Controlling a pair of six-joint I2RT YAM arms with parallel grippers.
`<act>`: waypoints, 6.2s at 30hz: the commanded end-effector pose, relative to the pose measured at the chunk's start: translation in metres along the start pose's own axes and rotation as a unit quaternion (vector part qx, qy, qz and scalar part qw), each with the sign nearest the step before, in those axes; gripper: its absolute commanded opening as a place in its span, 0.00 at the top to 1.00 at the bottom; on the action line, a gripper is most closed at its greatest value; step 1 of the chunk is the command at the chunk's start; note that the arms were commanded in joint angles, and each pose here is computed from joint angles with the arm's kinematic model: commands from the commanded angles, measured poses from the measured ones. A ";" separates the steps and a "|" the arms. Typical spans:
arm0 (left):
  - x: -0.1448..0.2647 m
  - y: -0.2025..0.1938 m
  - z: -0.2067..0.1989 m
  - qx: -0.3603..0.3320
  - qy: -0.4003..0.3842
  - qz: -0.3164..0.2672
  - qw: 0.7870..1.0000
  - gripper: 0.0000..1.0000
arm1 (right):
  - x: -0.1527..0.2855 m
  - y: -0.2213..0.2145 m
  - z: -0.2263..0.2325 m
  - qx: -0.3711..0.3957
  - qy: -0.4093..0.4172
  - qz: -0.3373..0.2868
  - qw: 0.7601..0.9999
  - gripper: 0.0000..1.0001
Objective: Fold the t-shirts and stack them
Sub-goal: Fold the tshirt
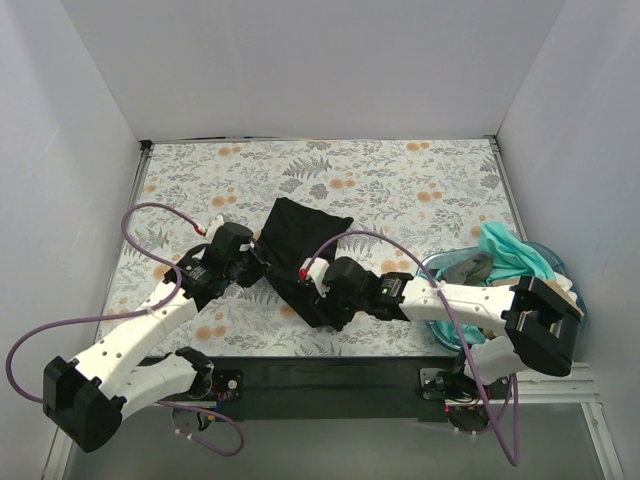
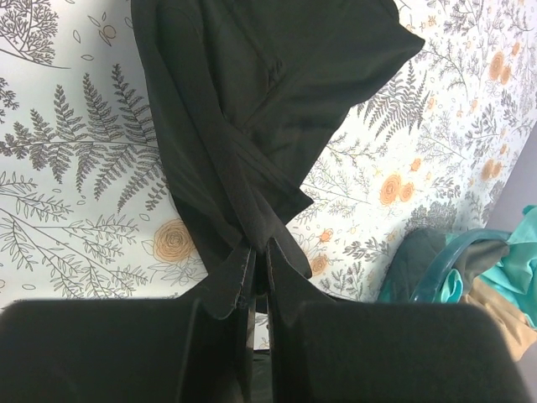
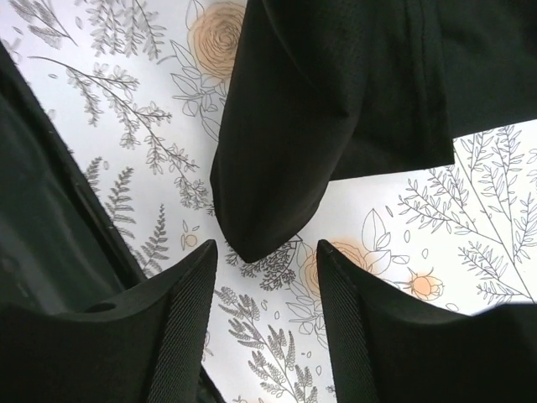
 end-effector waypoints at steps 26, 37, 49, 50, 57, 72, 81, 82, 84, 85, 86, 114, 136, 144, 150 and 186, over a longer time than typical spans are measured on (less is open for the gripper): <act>0.020 -0.010 0.032 0.044 0.034 -0.003 0.998 1.00 | 0.011 0.005 0.031 0.032 0.049 -0.010 0.998 0.82; 0.044 -0.010 0.039 0.078 -0.037 -0.026 0.996 1.00 | 0.078 0.032 0.024 0.055 0.002 -0.048 0.997 0.83; 0.042 0.023 0.012 0.087 -0.027 -0.129 0.987 1.00 | 0.087 0.070 -0.034 -0.004 -0.024 -0.068 0.997 0.81; 0.040 0.026 0.011 0.084 -0.020 -0.138 0.987 1.00 | 0.088 0.072 -0.036 -0.001 -0.024 -0.069 0.997 0.81; 0.019 0.038 -0.006 0.055 0.017 -0.162 0.985 1.00 | 0.085 0.085 -0.064 -0.034 -0.035 -0.071 0.996 0.81; -0.035 0.089 -0.030 0.022 0.018 -0.187 0.982 1.00 | 0.066 0.108 -0.130 -0.079 -0.047 -0.069 0.993 0.80; -0.079 0.100 -0.036 0.004 0.027 -0.143 0.989 1.00 | 0.030 0.117 -0.145 -0.070 0.023 -0.063 0.995 0.71; -0.082 0.100 -0.036 0.002 0.027 -0.139 0.990 1.00 | 0.026 0.118 -0.146 -0.067 0.028 -0.064 0.995 0.69; -0.088 0.102 -0.036 0.001 0.032 -0.133 0.991 1.00 | 0.014 0.122 -0.148 -0.069 0.049 -0.068 0.994 0.64; -0.090 0.102 -0.037 0.001 0.029 -0.128 0.991 1.00 | 0.010 0.123 -0.148 -0.070 0.061 -0.068 0.993 0.62; -0.091 0.103 -0.037 0.003 0.030 -0.128 0.991 1.00 | 0.006 0.125 -0.148 -0.069 0.072 -0.072 0.992 0.60; -0.088 0.104 -0.032 0.009 0.030 -0.132 0.991 1.00 | -0.067 0.118 -0.153 -0.112 0.150 -0.024 0.982 0.81; -0.080 0.131 -0.069 -0.002 -0.012 -0.160 0.987 1.00 | 0.013 0.100 -0.152 -0.200 0.051 -0.051 0.977 0.85; -0.149 0.133 -0.077 -0.039 0.017 -0.112 0.993 1.00 | -0.008 0.077 -0.183 -0.253 0.048 -0.031 0.966 0.84; -0.183 0.135 -0.081 -0.056 0.030 -0.095 0.993 1.00 | -0.022 0.090 -0.192 -0.228 0.082 -0.044 0.969 0.74; -0.165 0.138 -0.077 -0.050 0.035 -0.118 0.991 1.00 | -0.050 0.134 -0.177 -0.178 0.069 -0.059 0.980 0.98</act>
Point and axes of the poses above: each gripper's point midway between its finger pads, its own x axis back along the fingers, its own z axis along the line the jaws close on, y = z × x, the point moved 9 cm from there along x, back along the fingers, and after that the axes turned 1 degree about -x, right-handed, at the moved point
